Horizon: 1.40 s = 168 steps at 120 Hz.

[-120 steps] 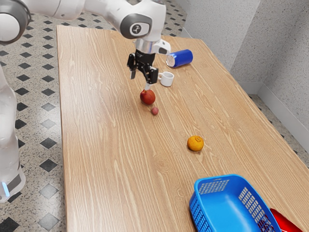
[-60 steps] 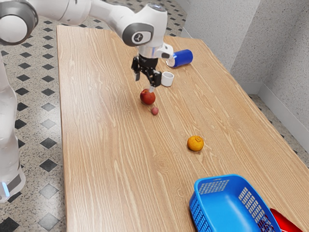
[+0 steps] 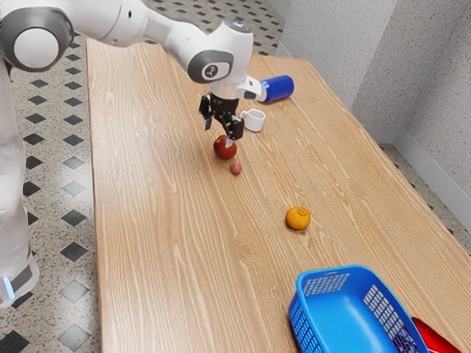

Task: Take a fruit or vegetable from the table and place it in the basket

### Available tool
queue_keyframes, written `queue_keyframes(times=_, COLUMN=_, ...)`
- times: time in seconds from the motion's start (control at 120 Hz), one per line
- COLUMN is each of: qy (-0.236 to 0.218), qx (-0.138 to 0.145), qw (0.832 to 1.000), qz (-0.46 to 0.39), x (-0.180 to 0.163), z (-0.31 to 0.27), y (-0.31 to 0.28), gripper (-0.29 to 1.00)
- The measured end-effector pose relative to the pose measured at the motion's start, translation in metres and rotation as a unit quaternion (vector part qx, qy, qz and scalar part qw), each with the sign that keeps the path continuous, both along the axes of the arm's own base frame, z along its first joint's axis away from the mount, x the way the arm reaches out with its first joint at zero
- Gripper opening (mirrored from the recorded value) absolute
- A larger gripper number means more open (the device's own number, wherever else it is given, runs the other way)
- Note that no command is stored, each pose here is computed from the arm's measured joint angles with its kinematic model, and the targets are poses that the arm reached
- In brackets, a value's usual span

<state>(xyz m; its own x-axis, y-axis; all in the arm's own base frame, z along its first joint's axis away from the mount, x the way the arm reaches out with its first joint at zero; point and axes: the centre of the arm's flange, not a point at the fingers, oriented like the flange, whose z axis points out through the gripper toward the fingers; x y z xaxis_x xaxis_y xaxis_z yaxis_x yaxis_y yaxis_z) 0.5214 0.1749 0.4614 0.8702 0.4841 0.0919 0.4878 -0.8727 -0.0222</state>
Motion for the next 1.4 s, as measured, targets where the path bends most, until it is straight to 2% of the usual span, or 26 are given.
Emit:
queue_keyframes(times=0.6, qy=0.006, qx=0.004, qw=1.000, qz=-0.022, x=0.020, z=-0.023, y=-0.020, gripper=0.69)
queue_keyframes(times=0.867, qy=0.008, qx=0.007, qw=1.000, qz=-0.005, x=0.019, z=-0.028, y=0.000, gripper=0.69)
queue_keyframes(times=1.4, qy=0.007, qx=0.009, qw=1.000, qz=-0.001, x=0.019, z=-0.028, y=0.002, gripper=0.40)
